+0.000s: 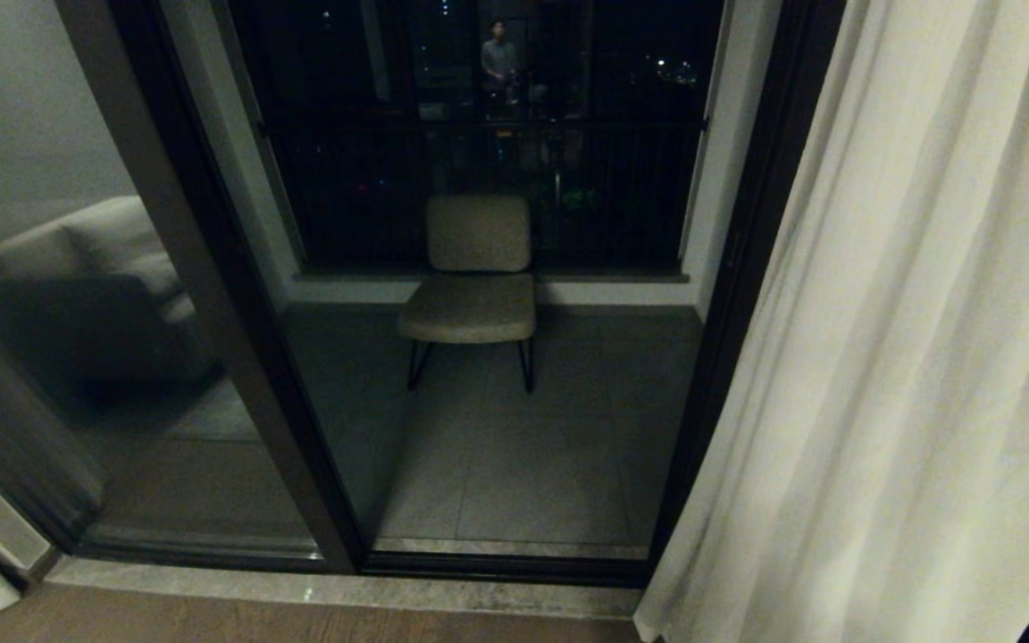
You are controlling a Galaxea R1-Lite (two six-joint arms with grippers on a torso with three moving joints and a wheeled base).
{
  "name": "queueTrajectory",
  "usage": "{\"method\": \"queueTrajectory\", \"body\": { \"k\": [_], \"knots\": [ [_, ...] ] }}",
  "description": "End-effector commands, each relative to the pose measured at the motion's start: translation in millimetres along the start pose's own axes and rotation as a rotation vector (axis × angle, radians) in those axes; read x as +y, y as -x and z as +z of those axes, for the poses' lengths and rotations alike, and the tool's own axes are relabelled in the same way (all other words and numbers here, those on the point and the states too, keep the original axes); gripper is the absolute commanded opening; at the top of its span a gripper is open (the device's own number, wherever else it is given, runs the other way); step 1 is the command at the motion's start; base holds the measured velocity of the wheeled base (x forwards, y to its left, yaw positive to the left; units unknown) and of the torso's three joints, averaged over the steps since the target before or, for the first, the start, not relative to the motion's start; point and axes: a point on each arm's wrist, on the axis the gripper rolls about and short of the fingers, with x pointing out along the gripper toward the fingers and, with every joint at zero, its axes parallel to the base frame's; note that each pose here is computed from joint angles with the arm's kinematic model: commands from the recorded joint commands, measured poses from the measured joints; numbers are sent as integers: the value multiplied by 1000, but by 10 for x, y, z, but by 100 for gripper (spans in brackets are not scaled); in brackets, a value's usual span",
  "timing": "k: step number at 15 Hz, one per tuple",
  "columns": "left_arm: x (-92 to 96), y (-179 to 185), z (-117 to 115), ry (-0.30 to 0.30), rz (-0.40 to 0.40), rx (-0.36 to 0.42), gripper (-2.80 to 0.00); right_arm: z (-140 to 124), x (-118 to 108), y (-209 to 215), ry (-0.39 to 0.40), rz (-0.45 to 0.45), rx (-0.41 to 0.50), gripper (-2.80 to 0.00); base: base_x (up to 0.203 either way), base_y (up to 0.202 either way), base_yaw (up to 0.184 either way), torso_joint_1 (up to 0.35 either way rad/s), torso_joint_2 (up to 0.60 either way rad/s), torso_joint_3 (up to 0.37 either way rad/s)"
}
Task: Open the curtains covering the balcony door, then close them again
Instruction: Pull the inner curtains open on both sides
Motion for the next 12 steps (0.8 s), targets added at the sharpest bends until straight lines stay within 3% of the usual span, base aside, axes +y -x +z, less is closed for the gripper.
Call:
{"method": "queueTrajectory", "body": {
  "k": [1,6,11,12],
  "knots": [
    [0,0,-2,0,2,0,-280,264,253,400,-29,136,-41,-280,0,0,0,0,0,0],
    [0,0,-2,0,2,0,-280,257,797,743,-102,372,-10,-280,0,0,0,0,0,0],
    [0,0,-2,0,2,0,-280,251,997,823,-123,452,-1,-280,0,0,0,0,0,0],
    [0,1,1,0,0,-1,-280,255,1004,829,-123,455,-1,-145,0,0,0,0,0,0]
  ]
}}
